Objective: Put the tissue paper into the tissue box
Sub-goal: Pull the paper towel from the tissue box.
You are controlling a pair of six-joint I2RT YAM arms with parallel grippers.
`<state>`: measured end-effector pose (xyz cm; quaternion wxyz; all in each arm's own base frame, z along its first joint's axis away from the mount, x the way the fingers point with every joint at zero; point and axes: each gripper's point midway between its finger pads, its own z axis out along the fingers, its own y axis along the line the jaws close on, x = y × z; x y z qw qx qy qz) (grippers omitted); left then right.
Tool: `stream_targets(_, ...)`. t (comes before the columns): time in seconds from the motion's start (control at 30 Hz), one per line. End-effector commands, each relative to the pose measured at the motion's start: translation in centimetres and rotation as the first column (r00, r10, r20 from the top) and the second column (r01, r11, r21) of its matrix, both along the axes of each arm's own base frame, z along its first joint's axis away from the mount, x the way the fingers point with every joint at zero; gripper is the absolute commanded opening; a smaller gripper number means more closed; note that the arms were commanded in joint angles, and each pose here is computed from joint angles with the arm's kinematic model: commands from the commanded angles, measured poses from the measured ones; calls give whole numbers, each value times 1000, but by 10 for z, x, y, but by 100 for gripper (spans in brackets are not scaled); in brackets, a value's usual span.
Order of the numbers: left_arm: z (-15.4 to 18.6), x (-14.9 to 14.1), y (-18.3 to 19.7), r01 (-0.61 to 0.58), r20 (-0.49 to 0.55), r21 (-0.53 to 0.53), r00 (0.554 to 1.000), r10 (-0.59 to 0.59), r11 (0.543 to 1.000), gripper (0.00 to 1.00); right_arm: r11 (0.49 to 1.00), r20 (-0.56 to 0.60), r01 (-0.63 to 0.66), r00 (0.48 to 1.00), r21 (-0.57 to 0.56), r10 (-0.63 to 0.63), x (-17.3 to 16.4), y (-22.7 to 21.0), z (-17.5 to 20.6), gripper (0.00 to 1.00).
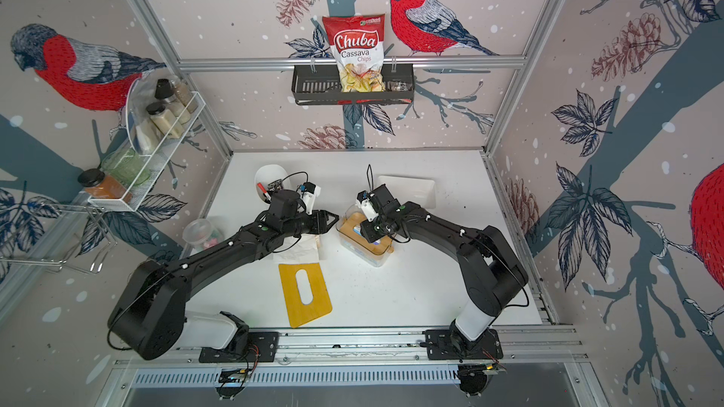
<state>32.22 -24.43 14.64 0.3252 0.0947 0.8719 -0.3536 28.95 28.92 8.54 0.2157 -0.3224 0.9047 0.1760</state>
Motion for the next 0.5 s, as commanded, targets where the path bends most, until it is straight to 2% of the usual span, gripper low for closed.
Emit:
stream_targets(0.0, 7, 1, -2, 4, 25, -16, 1000, -3, 1000, 53, 1000, -15, -10, 1000, -30, 9, -4, 1, -7, 38)
stream_targets(0.1, 7, 0, -1, 2, 25, -13, 1000, -2, 1000, 53, 1000, -12, -15, 1000, -22, 15, -4, 4, -6, 31)
stream_targets(0.27, 9, 0, -1, -1, 28, -12, 1000, 1, 1000, 53, 1000, -14, -23, 1000, 21, 23, -6, 10, 2, 13)
stream_targets(0.47, 9, 0, -2, 2, 29, -11, 1000, -2, 1000, 53, 998, -5, -31, 1000, 56, 31, -8, 13, 14, 6)
